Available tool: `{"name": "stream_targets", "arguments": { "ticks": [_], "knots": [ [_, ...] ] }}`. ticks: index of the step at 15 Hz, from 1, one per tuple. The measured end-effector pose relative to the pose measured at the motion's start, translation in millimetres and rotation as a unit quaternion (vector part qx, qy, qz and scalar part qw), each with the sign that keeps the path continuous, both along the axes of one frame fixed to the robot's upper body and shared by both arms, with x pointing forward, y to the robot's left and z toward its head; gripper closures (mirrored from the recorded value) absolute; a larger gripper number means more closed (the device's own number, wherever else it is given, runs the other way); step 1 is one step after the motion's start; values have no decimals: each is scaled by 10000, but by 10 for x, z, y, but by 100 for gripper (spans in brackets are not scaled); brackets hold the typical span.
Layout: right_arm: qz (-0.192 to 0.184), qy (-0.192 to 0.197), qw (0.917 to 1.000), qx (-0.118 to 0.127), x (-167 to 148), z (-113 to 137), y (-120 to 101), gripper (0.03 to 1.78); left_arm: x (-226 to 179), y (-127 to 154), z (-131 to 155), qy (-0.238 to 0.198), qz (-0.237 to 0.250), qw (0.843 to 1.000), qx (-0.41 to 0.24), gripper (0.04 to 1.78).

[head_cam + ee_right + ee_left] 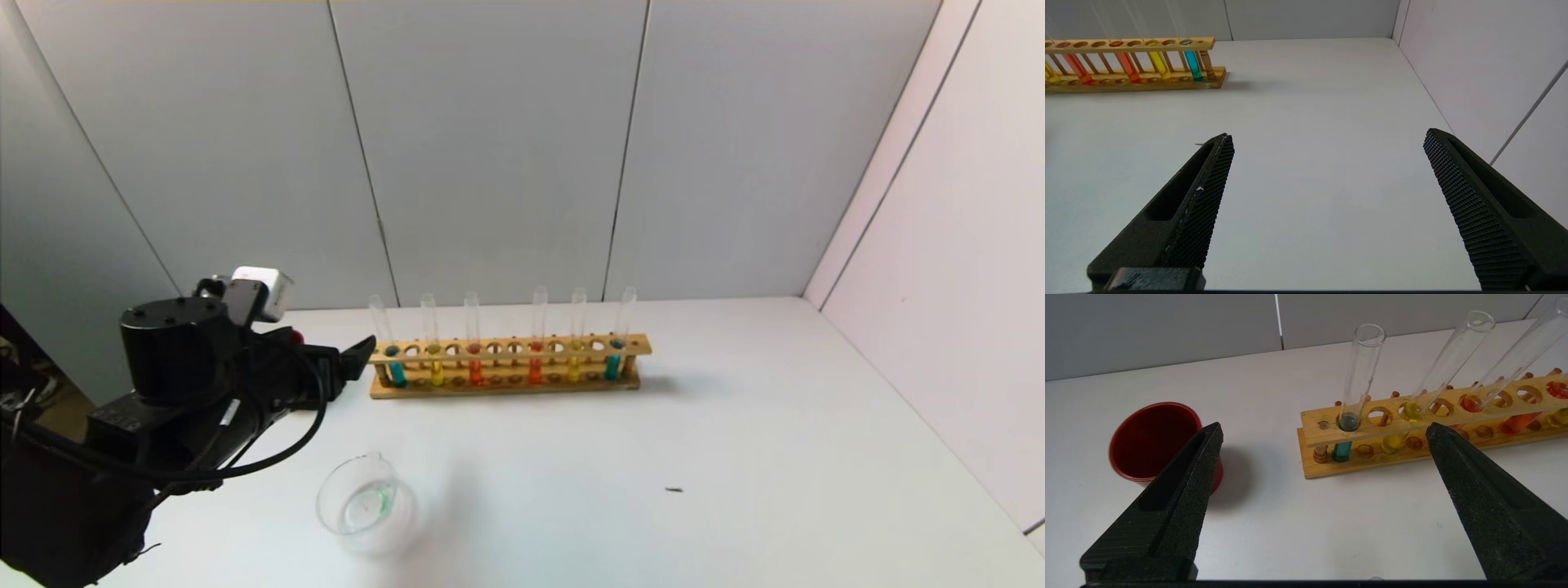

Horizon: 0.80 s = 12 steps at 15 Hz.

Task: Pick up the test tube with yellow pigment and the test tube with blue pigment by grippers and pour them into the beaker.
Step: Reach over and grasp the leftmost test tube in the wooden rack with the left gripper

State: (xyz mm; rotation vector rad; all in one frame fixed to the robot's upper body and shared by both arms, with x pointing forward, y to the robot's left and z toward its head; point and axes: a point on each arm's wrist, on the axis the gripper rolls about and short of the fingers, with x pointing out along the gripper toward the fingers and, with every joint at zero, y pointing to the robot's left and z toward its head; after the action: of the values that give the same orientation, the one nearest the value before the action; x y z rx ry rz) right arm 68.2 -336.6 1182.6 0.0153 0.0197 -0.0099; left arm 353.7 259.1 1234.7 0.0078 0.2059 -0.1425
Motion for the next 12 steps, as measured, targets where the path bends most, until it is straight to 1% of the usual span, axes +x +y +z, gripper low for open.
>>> {"name": "stream_targets", "arguments": {
  "ticks": [3, 7, 12],
  "knots": [
    [2, 0, 10000, -2, 0, 0, 0, 11, 154, -106, -75, 70, -77, 9999, 18, 7],
    [2, 0, 10000, 0, 0, 0, 0, 11, 296, -155, -143, 117, 24, 9999, -6, 7],
    [2, 0, 10000, 0, 0, 0, 0, 11, 450, -205, -217, 144, 12, 9999, -33, 7]
  ]
}}
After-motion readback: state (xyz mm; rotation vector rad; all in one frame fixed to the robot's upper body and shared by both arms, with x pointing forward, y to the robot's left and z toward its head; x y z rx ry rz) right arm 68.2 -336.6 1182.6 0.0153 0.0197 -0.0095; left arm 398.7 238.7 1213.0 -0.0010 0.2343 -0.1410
